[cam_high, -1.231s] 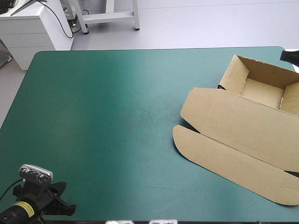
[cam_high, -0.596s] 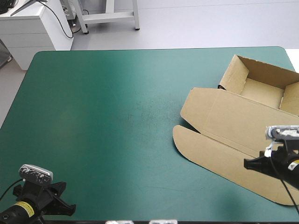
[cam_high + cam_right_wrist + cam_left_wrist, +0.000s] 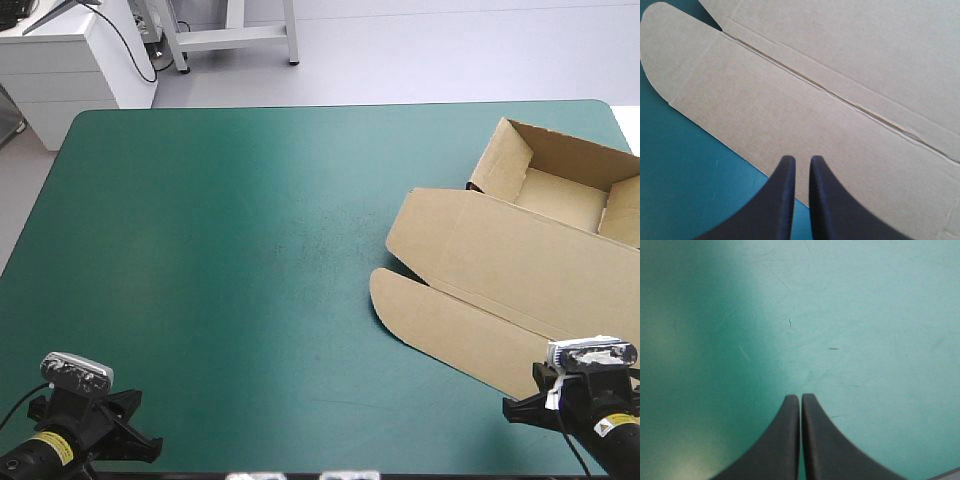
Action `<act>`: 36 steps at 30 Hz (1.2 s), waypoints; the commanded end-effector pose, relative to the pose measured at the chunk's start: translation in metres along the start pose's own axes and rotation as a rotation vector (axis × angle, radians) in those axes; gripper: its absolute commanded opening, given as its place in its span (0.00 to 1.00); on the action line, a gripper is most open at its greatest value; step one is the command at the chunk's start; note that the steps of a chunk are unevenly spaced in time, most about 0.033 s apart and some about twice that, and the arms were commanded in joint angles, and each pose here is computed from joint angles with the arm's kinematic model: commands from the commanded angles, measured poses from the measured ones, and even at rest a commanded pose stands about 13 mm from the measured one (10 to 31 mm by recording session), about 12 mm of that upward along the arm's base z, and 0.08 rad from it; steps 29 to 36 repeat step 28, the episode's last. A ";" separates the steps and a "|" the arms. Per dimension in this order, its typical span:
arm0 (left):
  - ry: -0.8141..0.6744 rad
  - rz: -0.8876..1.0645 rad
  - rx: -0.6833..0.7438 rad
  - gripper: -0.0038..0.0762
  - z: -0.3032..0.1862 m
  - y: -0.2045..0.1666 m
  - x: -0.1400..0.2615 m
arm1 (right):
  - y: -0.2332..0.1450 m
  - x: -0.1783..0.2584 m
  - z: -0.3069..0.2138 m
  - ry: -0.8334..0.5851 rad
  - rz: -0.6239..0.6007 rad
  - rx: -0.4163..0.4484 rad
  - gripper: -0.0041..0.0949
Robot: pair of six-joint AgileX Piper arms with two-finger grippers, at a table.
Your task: Fold the box
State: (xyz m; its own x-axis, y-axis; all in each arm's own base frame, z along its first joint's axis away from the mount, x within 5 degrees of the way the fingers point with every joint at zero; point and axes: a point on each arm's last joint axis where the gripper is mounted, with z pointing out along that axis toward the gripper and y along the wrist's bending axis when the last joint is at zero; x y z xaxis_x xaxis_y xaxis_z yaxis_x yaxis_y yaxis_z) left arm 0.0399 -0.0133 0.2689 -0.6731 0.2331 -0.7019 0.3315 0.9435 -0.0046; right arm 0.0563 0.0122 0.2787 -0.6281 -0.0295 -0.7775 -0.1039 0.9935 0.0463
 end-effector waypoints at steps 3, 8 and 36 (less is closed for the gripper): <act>-0.052 -0.005 0.007 0.04 -0.004 -0.001 -0.009 | 0.000 -0.011 -0.004 -0.099 -0.003 0.008 0.13; -0.052 -0.007 0.007 0.04 -0.004 -0.001 -0.009 | 0.000 -0.011 -0.003 -0.099 -0.002 0.008 0.13; -0.052 -0.004 0.007 0.04 -0.004 -0.001 -0.009 | -0.001 -0.012 -0.003 -0.108 -0.002 0.011 0.13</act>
